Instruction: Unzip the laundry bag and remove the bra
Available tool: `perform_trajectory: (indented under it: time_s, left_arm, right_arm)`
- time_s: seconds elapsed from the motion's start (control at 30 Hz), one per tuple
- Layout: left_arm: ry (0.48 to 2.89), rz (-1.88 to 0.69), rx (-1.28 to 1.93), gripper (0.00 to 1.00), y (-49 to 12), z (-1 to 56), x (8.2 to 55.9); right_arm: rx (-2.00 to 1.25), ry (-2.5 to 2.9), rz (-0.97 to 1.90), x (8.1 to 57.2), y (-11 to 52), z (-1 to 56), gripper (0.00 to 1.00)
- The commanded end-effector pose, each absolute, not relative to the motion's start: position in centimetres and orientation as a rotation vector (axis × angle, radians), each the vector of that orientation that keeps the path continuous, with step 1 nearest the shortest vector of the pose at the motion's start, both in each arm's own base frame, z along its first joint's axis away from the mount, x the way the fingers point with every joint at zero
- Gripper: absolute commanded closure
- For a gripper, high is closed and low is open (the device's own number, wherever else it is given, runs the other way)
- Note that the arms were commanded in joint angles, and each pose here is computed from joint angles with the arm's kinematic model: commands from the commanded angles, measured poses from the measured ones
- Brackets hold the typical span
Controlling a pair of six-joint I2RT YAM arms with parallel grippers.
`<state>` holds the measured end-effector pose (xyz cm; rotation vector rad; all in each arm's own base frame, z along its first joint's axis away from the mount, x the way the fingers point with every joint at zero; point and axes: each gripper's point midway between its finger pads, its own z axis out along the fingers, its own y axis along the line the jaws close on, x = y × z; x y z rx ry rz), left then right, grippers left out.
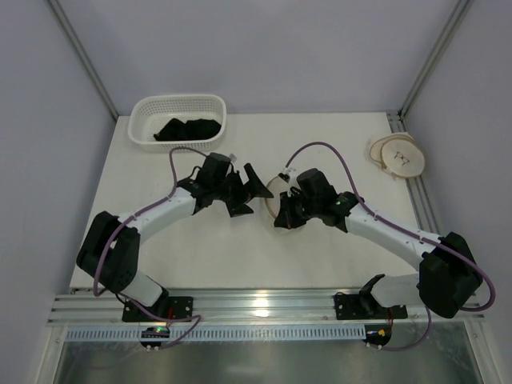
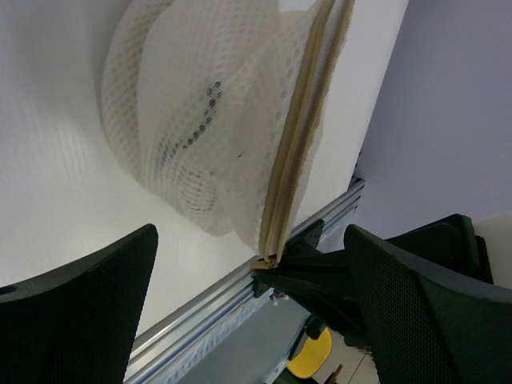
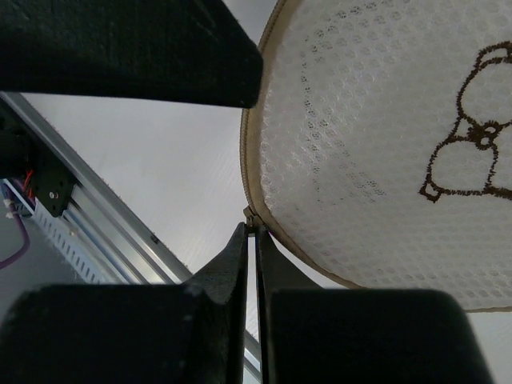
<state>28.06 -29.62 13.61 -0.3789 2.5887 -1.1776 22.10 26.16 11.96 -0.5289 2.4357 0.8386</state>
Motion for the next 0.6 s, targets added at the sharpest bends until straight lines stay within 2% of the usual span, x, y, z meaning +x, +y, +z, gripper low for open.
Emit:
perform_trajectory:
  time_s: [0.0, 0.13, 0.2, 0.23, 0.27, 0.33, 0.37, 0.43, 0.47, 0.57]
  left_arm:
    - [2.49, -1.25, -0.404, 0.0, -31.8, 15.2, 29.6]
    - [2.487, -1.262, -0.386, 0.01, -33.4, 14.8, 29.4]
    - [2.488, -1.273, -0.361, 0.1, -34.1, 14.9, 29.2]
    - [2.496, -1.267, -0.358, 0.15, -34.3, 14.5, 29.3]
    - [2.497, -1.267, -0.354, 0.29, -34.4, 14.3, 29.3]
    - [2.493, -1.25, -0.355, 0.47, -34.1, 14.1, 29.4]
    - [2.495, -1.239, -0.357, 0.68, -34.0, 14.0, 29.4]
    - [2.492, -1.219, -0.36, 0.87, -33.7, 13.8, 29.3]
    - [2.487, -1.213, -0.36, 1.0, -33.5, 13.9, 29.3]
    - [2.482, -1.199, -0.355, 1.0, -33.3, 14.0, 29.4]
  right_arm:
    - [-0.599, 2.361, 0.909, 22.2, 27.4, 13.3, 0.97]
    - [-0.606, 2.362, 0.908, 21.9, 27.4, 13.2, 0.96]
    - [-0.606, 2.364, 0.904, 21.9, 27.3, 13.3, 0.96]
    - [-0.607, 2.363, 0.902, 21.8, 27.2, 13.3, 0.96]
    - [-0.604, 2.363, 0.897, 21.8, 27.2, 13.3, 0.96]
    - [-0.601, 2.359, 0.889, 21.8, 26.9, 13.5, 0.96]
    - [-0.602, 2.36, 0.884, 21.7, 26.8, 13.5, 0.96]
    - [-0.597, 2.361, 0.875, 21.7, 26.6, 13.5, 0.96]
    - [-0.599, 2.362, 0.871, 21.6, 26.6, 13.4, 0.96]
    - [-0.603, 2.373, 0.871, 21.3, 26.5, 13.2, 0.96]
